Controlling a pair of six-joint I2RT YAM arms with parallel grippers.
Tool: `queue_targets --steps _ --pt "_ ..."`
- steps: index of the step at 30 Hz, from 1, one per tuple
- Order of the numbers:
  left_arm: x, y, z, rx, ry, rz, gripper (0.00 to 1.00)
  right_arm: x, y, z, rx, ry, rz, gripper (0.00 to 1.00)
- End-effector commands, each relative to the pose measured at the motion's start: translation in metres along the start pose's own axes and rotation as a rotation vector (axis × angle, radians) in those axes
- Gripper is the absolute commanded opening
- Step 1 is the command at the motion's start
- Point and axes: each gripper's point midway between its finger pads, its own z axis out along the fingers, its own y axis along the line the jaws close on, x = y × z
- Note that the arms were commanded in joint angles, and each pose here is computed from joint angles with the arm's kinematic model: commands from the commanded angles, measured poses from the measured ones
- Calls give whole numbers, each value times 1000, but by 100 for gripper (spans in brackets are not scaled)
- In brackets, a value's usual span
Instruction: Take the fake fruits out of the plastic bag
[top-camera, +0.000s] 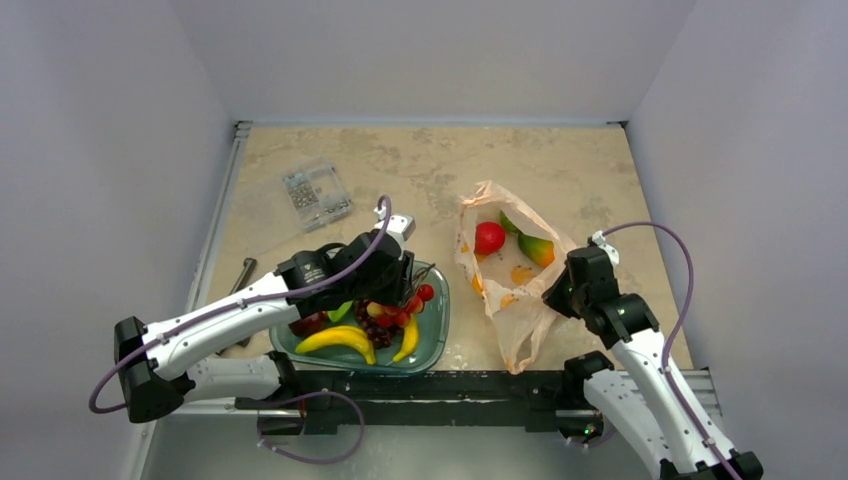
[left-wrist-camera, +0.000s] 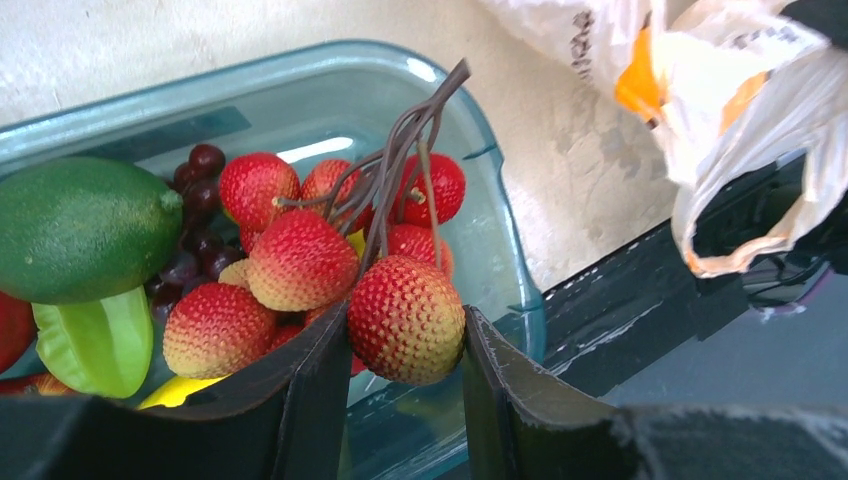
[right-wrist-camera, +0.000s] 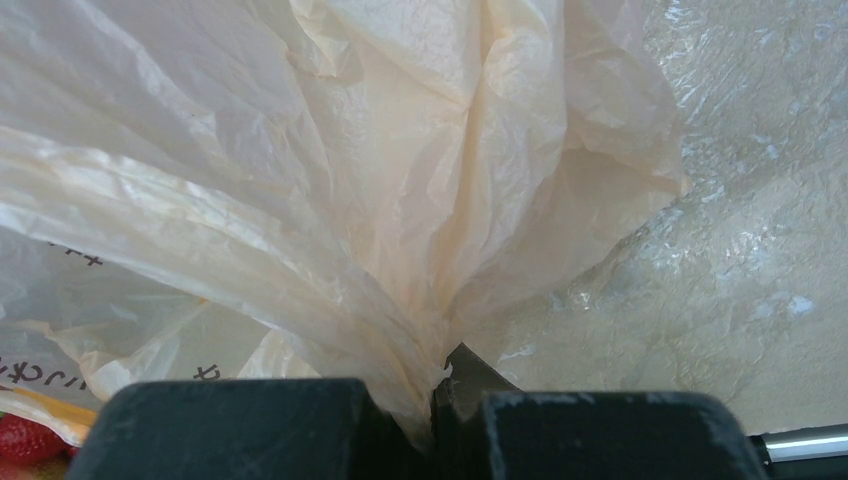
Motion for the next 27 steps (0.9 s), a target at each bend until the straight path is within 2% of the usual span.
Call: queue_targets --steps 1,8,16,23,27 --pt "7 2 -1 28 -5 6 0 -4 4 1 -19 -24 -3 0" --pt "26 -4 0 94 74 47 0 -5 4 1 -21 -29 0 0" --pt "-20 -34 -34 200 -64 -11 0 -5 4 2 -15 -27 -1 0" --pt "-41 -50 -63 310 -159 -105 0 -5 4 2 -15 -29 1 0" --pt "-45 -59 -76 370 -173 -159 0 -5 4 3 -15 -30 2 0"
